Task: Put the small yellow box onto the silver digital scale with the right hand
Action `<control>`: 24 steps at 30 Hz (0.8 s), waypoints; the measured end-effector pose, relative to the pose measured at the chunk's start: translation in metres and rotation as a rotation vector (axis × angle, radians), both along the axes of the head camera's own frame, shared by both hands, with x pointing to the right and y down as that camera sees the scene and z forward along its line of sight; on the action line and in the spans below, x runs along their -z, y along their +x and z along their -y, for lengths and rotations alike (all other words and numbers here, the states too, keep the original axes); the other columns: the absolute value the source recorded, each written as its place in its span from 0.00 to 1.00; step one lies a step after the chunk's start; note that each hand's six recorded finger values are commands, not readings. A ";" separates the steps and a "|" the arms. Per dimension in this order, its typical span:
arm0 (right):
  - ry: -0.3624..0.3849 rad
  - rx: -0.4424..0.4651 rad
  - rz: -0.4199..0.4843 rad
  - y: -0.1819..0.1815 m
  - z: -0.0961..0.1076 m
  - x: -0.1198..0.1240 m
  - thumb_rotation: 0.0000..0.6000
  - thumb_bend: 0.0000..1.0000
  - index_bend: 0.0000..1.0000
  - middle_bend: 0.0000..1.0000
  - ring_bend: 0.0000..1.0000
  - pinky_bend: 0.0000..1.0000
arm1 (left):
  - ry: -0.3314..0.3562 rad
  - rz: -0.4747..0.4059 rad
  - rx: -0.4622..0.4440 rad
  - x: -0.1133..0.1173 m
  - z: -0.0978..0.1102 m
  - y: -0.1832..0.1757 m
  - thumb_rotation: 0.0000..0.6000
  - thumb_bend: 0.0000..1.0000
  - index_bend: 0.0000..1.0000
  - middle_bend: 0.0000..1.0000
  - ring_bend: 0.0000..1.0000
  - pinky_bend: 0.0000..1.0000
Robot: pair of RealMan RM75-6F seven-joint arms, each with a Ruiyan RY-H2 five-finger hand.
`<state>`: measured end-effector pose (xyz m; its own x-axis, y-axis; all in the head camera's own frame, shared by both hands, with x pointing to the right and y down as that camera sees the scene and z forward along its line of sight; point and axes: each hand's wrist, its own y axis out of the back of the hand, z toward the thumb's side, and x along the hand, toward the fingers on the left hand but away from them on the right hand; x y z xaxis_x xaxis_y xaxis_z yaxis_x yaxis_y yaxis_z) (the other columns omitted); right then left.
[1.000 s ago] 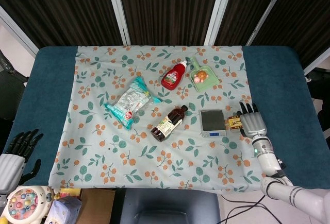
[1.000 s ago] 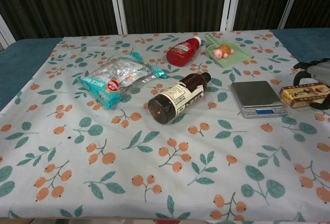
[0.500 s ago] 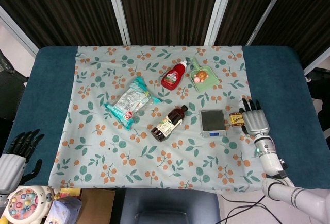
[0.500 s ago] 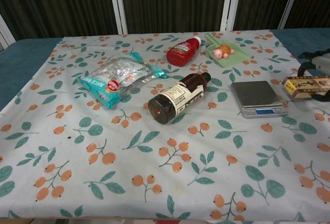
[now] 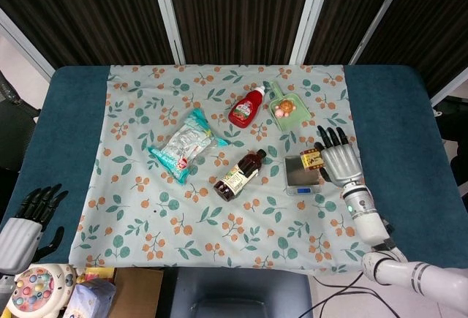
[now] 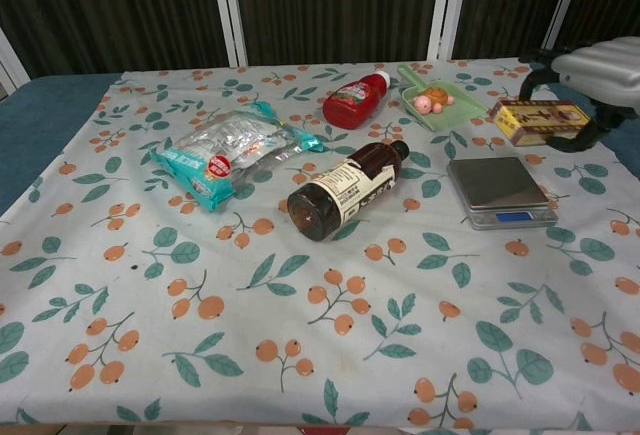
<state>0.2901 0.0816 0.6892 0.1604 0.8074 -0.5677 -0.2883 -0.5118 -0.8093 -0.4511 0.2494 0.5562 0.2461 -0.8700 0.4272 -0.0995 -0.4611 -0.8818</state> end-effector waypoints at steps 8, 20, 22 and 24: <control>-0.029 0.036 -0.018 -0.034 -0.003 -0.012 1.00 0.53 0.67 0.04 0.00 0.00 | 0.004 -0.006 0.001 0.003 0.000 -0.001 1.00 0.51 0.00 0.00 0.00 0.09; -0.073 0.057 -0.057 -0.036 -0.015 -0.025 1.00 0.53 0.55 0.04 0.00 0.00 | 0.003 -0.010 0.001 0.003 -0.001 -0.001 1.00 0.51 0.00 0.00 0.00 0.09; -0.081 0.058 -0.059 -0.036 -0.017 -0.026 1.00 0.53 0.53 0.04 0.00 0.00 | 0.003 -0.011 0.002 0.004 -0.001 -0.001 1.00 0.51 0.00 0.00 0.00 0.09; -0.091 0.057 -0.064 -0.035 -0.018 -0.028 1.00 0.53 0.47 0.03 0.00 0.00 | 0.004 -0.012 0.002 0.004 0.000 -0.001 1.00 0.51 0.00 0.00 0.00 0.09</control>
